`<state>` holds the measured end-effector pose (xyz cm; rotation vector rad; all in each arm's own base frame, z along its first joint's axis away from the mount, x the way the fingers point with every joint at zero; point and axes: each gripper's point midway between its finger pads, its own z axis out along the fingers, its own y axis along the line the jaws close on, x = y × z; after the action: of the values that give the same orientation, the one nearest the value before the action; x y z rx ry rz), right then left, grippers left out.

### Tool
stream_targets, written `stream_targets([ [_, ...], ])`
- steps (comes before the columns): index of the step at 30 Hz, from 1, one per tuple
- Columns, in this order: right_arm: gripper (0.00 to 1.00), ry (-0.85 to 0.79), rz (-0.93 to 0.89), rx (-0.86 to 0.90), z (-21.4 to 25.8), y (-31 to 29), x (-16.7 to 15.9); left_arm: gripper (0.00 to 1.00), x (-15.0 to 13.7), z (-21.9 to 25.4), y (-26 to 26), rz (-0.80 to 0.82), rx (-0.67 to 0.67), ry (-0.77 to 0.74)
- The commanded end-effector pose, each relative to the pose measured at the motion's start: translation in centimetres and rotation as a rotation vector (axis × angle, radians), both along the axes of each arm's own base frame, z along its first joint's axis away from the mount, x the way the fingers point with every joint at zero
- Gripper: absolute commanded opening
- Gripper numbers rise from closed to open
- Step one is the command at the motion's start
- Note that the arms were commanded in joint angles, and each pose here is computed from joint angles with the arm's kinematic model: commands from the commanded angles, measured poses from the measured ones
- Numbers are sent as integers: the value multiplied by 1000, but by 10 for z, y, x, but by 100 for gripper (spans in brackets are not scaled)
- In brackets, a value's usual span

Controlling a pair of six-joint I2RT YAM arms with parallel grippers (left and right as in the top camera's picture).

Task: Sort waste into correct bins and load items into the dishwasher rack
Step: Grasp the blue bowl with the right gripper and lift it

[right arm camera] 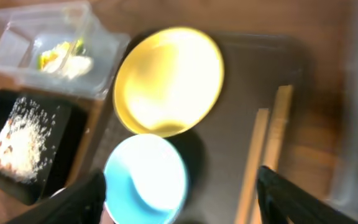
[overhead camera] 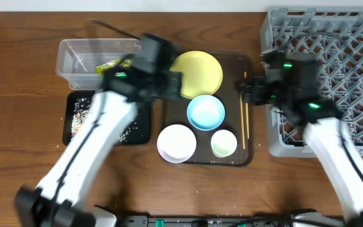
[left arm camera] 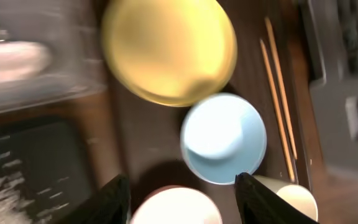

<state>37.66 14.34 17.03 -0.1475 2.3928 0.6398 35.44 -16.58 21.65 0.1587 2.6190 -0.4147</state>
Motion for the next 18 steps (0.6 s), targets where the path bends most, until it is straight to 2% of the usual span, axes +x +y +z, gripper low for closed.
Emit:
stream_targets([
  [1,68,119,-69,0,-33,18,1,58,4,8,27,75,-19,6],
  [5,59,216,-60,-78,-79,29,-3,61,7,5,53,142,-11,29],
  [12,46,357,-12,-148,-141,39,-18,62,10,2,68,185,23,28],
  [18,17,391,-11,-156,-154,40,-20,62,10,2,68,185,23,28],
])
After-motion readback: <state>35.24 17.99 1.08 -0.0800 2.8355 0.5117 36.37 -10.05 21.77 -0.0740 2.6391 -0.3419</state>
